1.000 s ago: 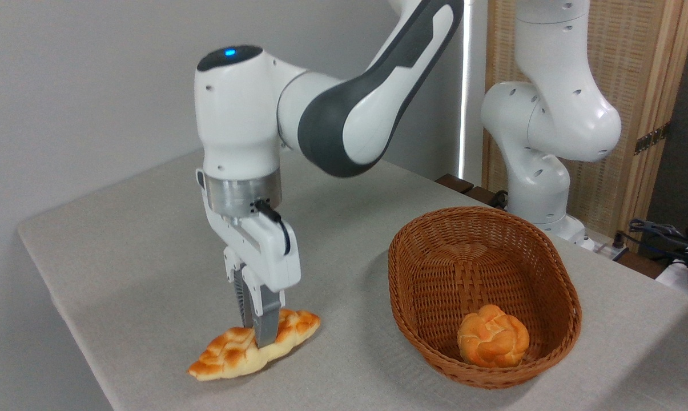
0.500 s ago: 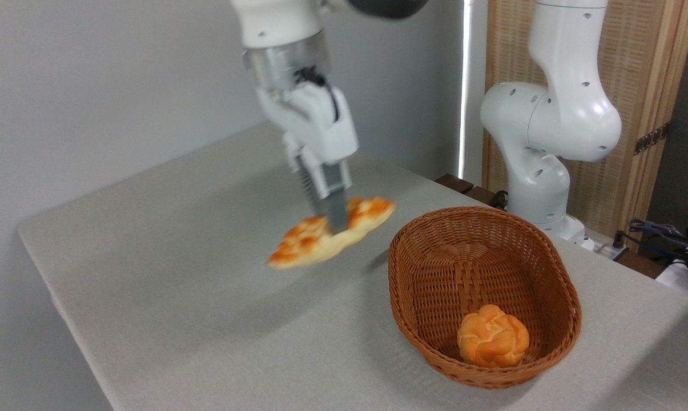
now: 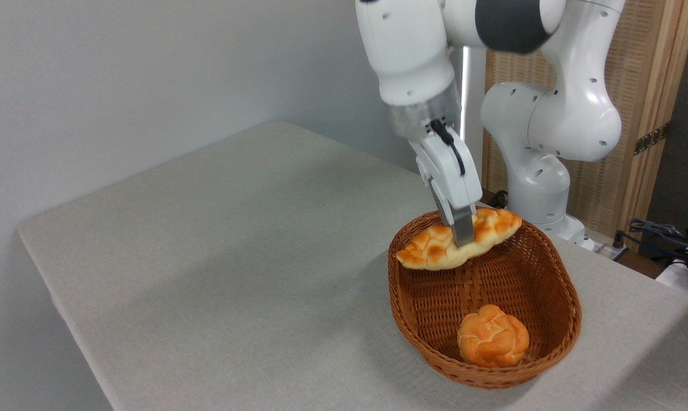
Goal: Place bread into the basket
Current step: 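Lift the braided loaf and carry it over the woven basket, then lower the loaf into the basket beside the round bun and release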
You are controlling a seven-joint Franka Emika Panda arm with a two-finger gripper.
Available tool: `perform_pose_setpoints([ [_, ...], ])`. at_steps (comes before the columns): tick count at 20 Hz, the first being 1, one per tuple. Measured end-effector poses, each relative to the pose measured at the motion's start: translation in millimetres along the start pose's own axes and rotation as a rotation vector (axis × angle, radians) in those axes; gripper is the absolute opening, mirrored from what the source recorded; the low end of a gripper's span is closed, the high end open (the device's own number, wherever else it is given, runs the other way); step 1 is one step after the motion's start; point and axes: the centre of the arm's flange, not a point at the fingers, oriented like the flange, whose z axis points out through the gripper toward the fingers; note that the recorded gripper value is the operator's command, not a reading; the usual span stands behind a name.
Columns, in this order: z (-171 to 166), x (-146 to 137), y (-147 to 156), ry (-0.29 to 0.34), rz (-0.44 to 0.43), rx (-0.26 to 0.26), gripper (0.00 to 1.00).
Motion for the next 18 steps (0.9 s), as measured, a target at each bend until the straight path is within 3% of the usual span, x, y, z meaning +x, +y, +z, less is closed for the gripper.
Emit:
perform_pose_setpoints([
  [3, 14.6, -4.5, -3.8, 0.017, -0.004, 0.003, 0.86],
  [5, 17.6, -3.3, -4.6, 0.021, 0.001, 0.007, 0.98],
  [18, 17.0, -17.4, -8.6, 0.051, -0.025, 0.015, 1.0],
])
